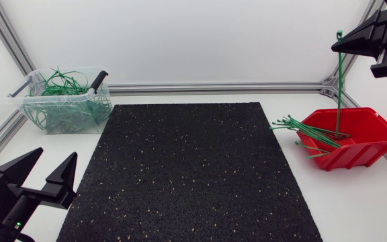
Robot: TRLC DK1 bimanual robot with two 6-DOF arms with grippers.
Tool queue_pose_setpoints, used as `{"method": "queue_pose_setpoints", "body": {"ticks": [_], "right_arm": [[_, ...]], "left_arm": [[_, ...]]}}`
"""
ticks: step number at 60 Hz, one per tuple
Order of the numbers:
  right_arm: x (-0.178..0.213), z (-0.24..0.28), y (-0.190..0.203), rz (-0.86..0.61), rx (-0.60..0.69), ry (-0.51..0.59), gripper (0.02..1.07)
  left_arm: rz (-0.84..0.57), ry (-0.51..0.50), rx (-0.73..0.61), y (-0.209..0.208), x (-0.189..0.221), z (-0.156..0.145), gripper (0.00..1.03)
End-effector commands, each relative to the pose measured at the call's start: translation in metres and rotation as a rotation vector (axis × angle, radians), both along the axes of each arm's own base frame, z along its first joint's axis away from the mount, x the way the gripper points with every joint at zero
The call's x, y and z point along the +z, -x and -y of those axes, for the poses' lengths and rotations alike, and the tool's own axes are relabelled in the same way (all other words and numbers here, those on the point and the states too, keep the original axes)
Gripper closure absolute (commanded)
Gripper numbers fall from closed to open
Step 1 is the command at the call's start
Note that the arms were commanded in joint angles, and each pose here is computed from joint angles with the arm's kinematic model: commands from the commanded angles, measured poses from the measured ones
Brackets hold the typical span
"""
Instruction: Take a green cable tie from the red box, thread the tail through the head to close it, then place it in the transparent bin on the left.
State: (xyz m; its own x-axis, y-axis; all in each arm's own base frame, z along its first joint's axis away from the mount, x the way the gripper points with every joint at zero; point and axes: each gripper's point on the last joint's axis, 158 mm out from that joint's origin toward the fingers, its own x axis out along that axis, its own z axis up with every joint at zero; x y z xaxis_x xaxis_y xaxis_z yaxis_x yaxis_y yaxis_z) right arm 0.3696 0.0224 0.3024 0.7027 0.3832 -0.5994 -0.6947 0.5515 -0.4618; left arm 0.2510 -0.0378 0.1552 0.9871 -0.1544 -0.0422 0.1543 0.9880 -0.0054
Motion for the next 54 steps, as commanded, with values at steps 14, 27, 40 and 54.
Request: {"method": "queue_pose_setpoints", "body": {"ticks": [14, 27, 40, 54], "right_arm": [[0.024, -0.030, 0.036, -0.044, 0.026, -0.077, 1.01], [0.037, -0.073, 0.078, -0.131, 0.107, -0.127, 1.01], [0.036, -0.112, 0.107, -0.205, 0.079, -0.178, 1.02], [0.038, -0.155, 0.138, -0.225, 0.117, -0.234, 1.02]], "left_arm": [[-0.066, 0.009, 0.003, 0.000, -0.025, 0.000, 0.04], [-0.066, 0.009, 0.001, 0.000, -0.025, 0.000, 0.04], [-0.068, 0.009, 0.000, 0.000, -0.026, 0.001, 0.04], [-0.069, 0.009, 0.000, 0.000, -0.026, 0.001, 0.04]]}}
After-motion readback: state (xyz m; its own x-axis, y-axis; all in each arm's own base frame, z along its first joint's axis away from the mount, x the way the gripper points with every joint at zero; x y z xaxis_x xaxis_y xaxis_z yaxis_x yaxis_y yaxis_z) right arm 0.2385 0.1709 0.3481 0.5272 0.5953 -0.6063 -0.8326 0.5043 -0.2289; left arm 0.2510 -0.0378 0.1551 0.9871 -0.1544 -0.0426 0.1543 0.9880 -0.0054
